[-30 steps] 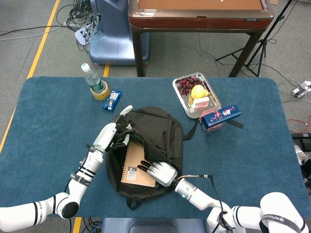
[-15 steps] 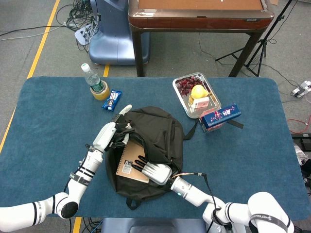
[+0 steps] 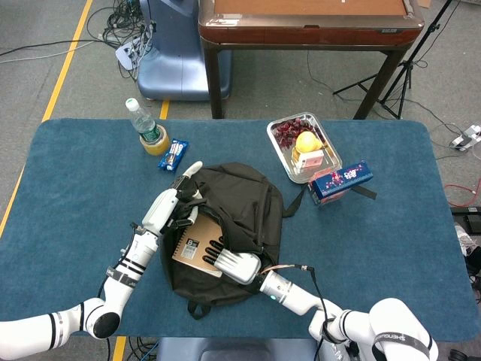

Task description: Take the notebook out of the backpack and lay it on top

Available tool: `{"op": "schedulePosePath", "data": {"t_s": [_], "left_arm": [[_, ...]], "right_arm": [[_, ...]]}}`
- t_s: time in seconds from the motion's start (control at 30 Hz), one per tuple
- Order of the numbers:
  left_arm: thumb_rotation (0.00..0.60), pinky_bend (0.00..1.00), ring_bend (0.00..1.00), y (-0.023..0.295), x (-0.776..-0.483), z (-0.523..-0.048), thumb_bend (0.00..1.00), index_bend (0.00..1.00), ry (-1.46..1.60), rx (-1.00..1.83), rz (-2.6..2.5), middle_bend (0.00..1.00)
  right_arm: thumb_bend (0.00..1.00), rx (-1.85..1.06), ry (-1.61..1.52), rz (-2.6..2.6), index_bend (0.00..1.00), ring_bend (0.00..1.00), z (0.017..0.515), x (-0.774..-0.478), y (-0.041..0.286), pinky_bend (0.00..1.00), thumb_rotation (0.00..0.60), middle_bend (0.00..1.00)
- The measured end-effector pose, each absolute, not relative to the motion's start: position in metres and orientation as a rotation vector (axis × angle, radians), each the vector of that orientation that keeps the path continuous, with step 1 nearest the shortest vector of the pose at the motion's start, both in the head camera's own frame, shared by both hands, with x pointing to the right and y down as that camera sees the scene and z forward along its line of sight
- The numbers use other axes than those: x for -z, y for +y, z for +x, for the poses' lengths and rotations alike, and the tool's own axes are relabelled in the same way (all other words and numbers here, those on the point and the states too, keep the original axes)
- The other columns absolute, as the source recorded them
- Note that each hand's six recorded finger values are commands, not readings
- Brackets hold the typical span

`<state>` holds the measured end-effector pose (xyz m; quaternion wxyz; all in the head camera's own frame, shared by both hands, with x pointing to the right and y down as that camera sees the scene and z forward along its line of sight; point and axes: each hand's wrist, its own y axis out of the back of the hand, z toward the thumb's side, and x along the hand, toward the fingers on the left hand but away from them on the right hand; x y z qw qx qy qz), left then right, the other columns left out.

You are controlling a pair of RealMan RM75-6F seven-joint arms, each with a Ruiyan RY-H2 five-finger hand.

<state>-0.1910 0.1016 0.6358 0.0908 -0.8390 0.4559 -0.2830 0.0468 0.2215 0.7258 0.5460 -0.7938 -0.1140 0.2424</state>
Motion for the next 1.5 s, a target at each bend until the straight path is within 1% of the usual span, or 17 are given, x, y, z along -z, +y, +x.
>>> {"op": "schedulePosePath", "data": {"t_s": [0.13,0.23,0.37,0.43,0.6,0.87,1.1,1.3,1.5], "left_arm": [[0.6,0.0,0.0,0.101,-0.635,-0.192,0.58,0.61,1.358,0.839,-2.495,0.01],[0.6,0.0,0.0,0.1,-0.635,-0.192,0.58,0.61,1.359,0.839,-2.493,0.01],[0.6,0.0,0.0,0.099,-0.635,-0.193,0.58,0.61,1.364,0.841,-2.487,0.01],[0.6,0.0,0.0,0.098,-0.635,-0.193,0.58,0.61,1.366,0.84,-2.484,0.01],[0.6,0.0,0.0,0.097,-0.636,-0.193,0.58,0.61,1.368,0.846,-2.479,0.01],[0.6,0.0,0.0,0.095,-0.637,-0.195,0.58,0.61,1.367,0.862,-2.47,0.01],[0.6,0.0,0.0,0.094,-0.639,-0.197,0.58,0.6,1.363,0.887,-2.457,0.01],[0.6,0.0,0.0,0.094,-0.643,-0.196,0.58,0.6,1.356,0.908,-2.453,0.01],[0.6,0.0,0.0,0.094,-0.646,-0.195,0.58,0.6,1.348,0.929,-2.446,0.01]], "right_arm": [[0.48,-0.575,-0.264,-1.87,0.46,0.29,0.047,-0.728,0.221,0.37,0.6,0.38],[0.49,-0.568,-0.272,-1.867,0.54,0.31,0.046,-0.727,0.22,0.38,0.6,0.41],[0.49,-0.554,-0.295,-1.862,0.7,0.35,0.046,-0.724,0.217,0.4,0.6,0.45],[0.49,-0.545,-0.314,-1.86,0.76,0.37,0.047,-0.722,0.215,0.41,0.6,0.47],[0.49,-0.513,-0.354,-1.865,0.85,0.42,0.048,-0.715,0.214,0.44,0.6,0.51],[0.49,-0.415,-0.477,-1.874,0.92,0.48,0.053,-0.689,0.21,0.5,0.6,0.57],[0.49,-0.306,-0.61,-1.87,0.94,0.52,0.068,-0.653,0.205,0.58,0.6,0.6],[0.49,-0.22,-0.706,-1.86,0.96,0.53,0.084,-0.622,0.202,0.6,0.6,0.61],[0.49,-0.164,-0.768,-1.821,0.96,0.56,0.096,-0.597,0.198,0.61,0.6,0.62]]}}
